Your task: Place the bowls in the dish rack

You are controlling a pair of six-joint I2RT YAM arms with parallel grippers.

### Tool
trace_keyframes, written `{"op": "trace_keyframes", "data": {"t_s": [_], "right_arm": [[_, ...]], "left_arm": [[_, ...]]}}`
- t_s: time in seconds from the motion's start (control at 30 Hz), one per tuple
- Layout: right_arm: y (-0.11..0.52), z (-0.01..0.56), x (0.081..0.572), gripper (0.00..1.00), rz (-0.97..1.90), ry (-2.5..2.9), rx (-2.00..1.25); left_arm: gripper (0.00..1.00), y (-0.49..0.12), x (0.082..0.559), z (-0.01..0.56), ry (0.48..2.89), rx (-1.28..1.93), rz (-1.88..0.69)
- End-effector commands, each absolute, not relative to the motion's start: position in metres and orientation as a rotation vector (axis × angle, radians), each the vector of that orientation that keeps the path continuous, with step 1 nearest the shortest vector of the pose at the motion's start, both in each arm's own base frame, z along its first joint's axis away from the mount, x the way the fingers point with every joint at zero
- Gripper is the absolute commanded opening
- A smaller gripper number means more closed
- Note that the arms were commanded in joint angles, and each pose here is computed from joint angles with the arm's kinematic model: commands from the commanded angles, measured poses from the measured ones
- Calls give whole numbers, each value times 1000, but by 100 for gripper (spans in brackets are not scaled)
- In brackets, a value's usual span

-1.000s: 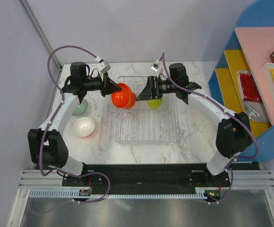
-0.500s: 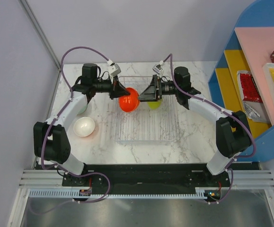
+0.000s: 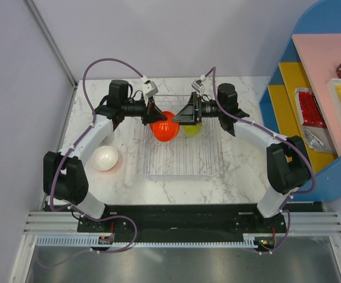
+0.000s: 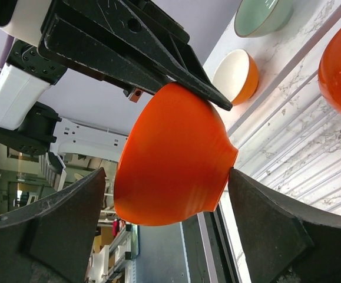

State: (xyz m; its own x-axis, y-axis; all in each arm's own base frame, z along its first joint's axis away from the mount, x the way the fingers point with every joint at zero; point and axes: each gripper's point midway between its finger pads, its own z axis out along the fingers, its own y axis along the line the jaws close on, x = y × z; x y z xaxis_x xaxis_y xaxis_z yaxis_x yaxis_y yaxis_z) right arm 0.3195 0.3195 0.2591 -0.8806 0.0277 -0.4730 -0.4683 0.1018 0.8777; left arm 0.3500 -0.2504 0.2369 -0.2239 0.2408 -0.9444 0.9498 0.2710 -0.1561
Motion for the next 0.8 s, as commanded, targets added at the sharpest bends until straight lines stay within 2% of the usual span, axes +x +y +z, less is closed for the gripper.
{"op": "trace_keyframes", "data": {"t_s": [0.0,0.13,0.4,0.53,0.63,0.7,0.73,0.77], "right_arm": [[323,268,314,88,1832,1960,-511],[321,264,311,79,1828,1970,-521],[319,264,304,75,1849,1985,-534],[318,259,304,63,1848,2000,-527],[320,256,305,58,1850,2007,-524],[321,255,305,46,1850,2009,-522],[321,255,307,25,1847,2010,-520],[321,255,307,13,1846,2012,-523]], "left_arm": [[2,-257,354,269,1541,1143,-940],[2,-255,356,269,1545,1137,-917],[2,-250,360,268,1546,1134,-859],[2,-249,361,269,1542,1133,-838],[2,-248,360,270,1543,1128,-832],[2,-247,359,269,1545,1127,-829],[2,-247,359,271,1543,1126,-828],[2,-247,358,270,1545,1125,-830]]}}
